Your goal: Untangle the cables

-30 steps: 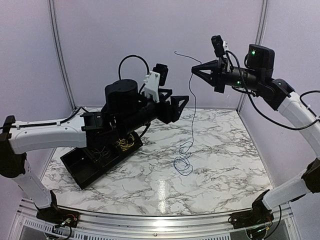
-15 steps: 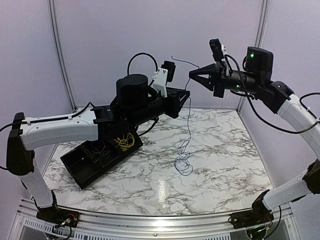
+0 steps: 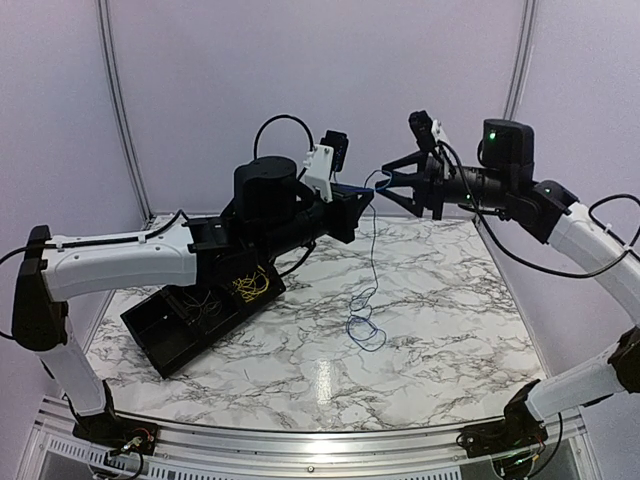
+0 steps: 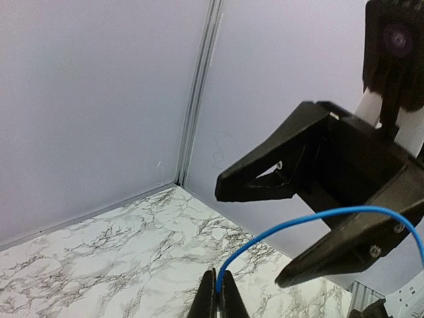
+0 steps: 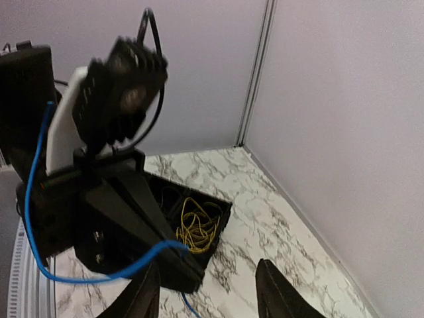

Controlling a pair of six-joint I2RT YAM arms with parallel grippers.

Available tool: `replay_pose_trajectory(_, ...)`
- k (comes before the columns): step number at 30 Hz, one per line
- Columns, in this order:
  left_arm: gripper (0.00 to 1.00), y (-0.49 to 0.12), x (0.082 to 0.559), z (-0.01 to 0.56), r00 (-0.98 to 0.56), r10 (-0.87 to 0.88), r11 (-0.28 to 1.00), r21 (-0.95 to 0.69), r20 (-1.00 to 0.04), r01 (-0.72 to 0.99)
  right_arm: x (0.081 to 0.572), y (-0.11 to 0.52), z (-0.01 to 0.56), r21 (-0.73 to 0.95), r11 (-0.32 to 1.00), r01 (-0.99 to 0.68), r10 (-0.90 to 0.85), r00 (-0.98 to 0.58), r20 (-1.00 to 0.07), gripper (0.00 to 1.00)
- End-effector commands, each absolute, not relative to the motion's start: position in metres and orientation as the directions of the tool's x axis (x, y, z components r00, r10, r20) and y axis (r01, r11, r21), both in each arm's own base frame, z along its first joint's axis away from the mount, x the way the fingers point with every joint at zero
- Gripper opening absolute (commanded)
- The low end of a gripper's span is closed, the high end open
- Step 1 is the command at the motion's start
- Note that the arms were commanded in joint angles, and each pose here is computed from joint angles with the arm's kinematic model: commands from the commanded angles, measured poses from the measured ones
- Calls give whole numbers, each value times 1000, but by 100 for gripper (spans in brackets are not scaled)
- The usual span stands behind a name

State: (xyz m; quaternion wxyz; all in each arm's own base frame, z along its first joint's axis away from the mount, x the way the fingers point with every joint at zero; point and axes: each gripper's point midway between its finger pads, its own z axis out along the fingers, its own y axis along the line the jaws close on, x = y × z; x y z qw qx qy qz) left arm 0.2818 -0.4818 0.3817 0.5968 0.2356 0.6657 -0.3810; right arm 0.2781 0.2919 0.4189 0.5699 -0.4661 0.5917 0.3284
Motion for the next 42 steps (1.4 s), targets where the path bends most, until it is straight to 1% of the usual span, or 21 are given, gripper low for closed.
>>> replay_pose_trajectory(1, 0, -453, 289, 385, -189, -204, 665, -278, -960, 693, 292, 274, 339, -151, 385, -910, -335, 15, -942, 56)
replay_pose_trajectory(3, 0, -444, 291, 379, -203, -213, 688, -295, -956, 663, 291, 267, 296, -160, 385, -909, -409, -13, -913, 60)
replay_pose_trajectory(6, 0, -429, 294, 368, -216, -224, 726, -311, -950, 613, 289, 255, 242, -172, 398, -901, -481, -45, -876, 62)
replay_pose_trajectory(9, 0, -415, 296, 361, -223, -239, 758, -325, -945, 566, 281, 251, 197, -163, 359, -919, -551, -68, -832, 63)
replay_pose_trajectory(12, 0, -404, 297, 357, -223, -250, 777, -332, -942, 534, 283, 246, 159, -146, 356, -923, -617, -115, -779, 63)
replay_pose_trajectory(14, 0, -400, 297, 354, -230, -257, 782, -341, -939, 522, 288, 245, 136, -125, 354, -927, -658, -152, -738, 62)
replay_pose_trajectory(16, 0, -398, 297, 351, -236, -261, 783, -349, -936, 515, 292, 246, 120, -108, 341, -934, -682, -167, -712, 59)
replay_pose_trajectory(21, 0, -396, 296, 346, -246, -263, 785, -356, -933, 507, 296, 259, 88, -60, 298, -953, -717, -182, -672, 58)
replay_pose_trajectory(24, 0, -393, 297, 343, -246, -260, 793, -352, -934, 497, 298, 268, 76, -36, 282, -959, -725, -188, -663, 59)
replay_pose_trajectory(28, 0, -389, 296, 340, -247, -262, 798, -354, -933, 488, 304, 279, 61, -18, 293, -956, -730, -211, -650, 59)
replay_pose_trajectory(33, 0, -387, 296, 334, -257, -263, 801, -359, -930, 480, 311, 294, 52, -16, 296, -955, -722, -213, -659, 59)
replay_pose_trajectory(34, 0, -386, 296, 334, -258, -264, 801, -360, -930, 478, 312, 296, 49, -12, 295, -955, -722, -215, -657, 58)
replay_pose_trajectory(35, 0, -385, 296, 334, -257, -265, 802, -360, -929, 476, 311, 298, 47, -8, 293, -956, -723, -216, -657, 53)
replay_pose_trajectory(36, 0, -384, 295, 336, -254, -267, 803, -360, -930, 475, 312, 299, 44, -1, 293, -956, -724, -221, -653, 46)
replay_pose_trajectory(37, 0, -383, 295, 338, -247, -266, 805, -356, -932, 475, 311, 298, 38, 10, 293, -956, -730, -231, -643, 33)
replay_pose_trajectory(38, 0, -381, 295, 343, -235, -266, 807, -349, -935, 476, 310, 297, 35, 18, 292, -956, -736, -237, -634, 24)
replay_pose_trajectory(40, 0, -376, 294, 363, -191, -266, 811, -326, -945, 485, 305, 292, 30, 37, 284, -958, -749, -246, -615, 13)
replay_pose_trajectory(42, 0, -363, 292, 398, -121, -272, 821, -296, -955, 488, 299, 284, 29, 41, 278, -960, -755, -245, -608, 0)
